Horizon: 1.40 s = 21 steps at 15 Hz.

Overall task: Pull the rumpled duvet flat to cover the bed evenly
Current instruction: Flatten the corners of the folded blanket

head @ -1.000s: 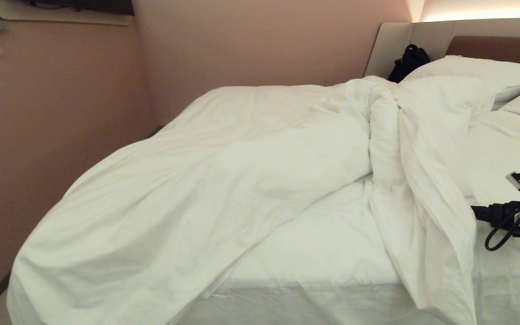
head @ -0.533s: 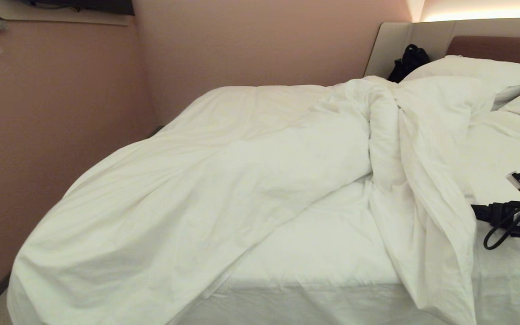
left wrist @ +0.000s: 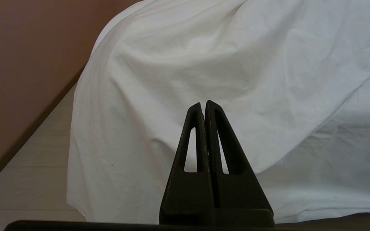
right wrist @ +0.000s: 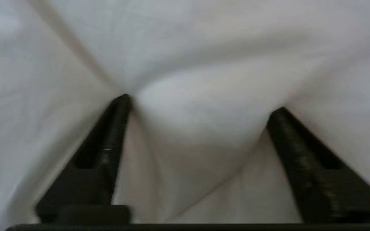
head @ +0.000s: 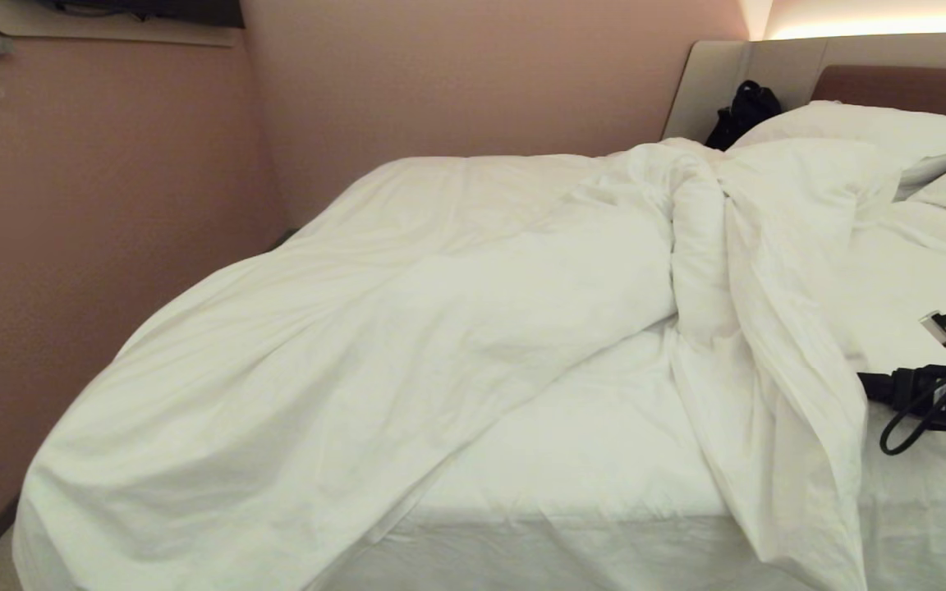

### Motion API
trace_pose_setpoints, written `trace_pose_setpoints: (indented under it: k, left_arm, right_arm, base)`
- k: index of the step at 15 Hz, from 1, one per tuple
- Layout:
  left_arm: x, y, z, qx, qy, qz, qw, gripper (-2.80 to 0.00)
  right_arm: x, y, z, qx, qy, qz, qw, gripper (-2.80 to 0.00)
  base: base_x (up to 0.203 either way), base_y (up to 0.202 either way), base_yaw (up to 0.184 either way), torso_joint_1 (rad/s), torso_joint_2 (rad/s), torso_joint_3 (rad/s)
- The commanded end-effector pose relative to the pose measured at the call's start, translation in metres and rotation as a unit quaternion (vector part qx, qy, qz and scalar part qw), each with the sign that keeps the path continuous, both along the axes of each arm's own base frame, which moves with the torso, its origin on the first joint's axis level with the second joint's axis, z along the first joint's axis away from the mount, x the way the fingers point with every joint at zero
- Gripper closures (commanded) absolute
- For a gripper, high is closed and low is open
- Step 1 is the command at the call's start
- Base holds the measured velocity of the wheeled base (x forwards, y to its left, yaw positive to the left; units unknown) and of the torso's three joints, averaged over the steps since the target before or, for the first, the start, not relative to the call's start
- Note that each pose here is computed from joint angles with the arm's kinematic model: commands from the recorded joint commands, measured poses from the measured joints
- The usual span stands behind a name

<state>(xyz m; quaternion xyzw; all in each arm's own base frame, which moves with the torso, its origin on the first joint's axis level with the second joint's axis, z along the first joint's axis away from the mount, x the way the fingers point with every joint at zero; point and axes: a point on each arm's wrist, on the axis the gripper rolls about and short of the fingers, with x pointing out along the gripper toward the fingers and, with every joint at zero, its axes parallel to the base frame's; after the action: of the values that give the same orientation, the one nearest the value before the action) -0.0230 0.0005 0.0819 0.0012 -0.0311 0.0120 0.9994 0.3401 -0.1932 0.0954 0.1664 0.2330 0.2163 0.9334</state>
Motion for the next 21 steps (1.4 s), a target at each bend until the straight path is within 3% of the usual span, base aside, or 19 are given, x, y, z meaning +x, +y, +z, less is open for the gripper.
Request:
trace_pose_setpoints:
  k: [1, 8, 12, 21]
  left_arm:
    - [0.0, 0.0, 0.0, 0.0, 0.0, 0.0, 1.0, 0.0]
    - [0.0, 0.0, 0.0, 0.0, 0.0, 0.0, 1.0, 0.0]
    - [0.0, 0.0, 0.0, 0.0, 0.0, 0.001, 1.0, 0.0]
    - [0.0, 0.0, 0.0, 0.0, 0.0, 0.0, 1.0, 0.0]
  right_arm:
    - [-0.001, 0.001, 0.003, -0.002, -0.005, 0.003, 1.0, 0.0]
    - [-0.001, 0.0, 0.006, -0.005, -0.009, 0.001, 1.0, 0.0]
    - [-0.009, 0.004, 0.029, -0.021, -0.033, 0.0, 0.999, 0.0]
    - [-0.067, 0.02, 0.118, -0.084, -0.125, -0.028, 0.988, 0.0]
  base:
    - [0.0, 0.0, 0.0, 0.0, 0.0, 0.0]
    - [0.0, 0.0, 0.0, 0.0, 0.0, 0.0]
    - [0.0, 0.0, 0.0, 0.0, 0.0, 0.0]
    - [0.0, 0.0, 0.0, 0.0, 0.0, 0.0]
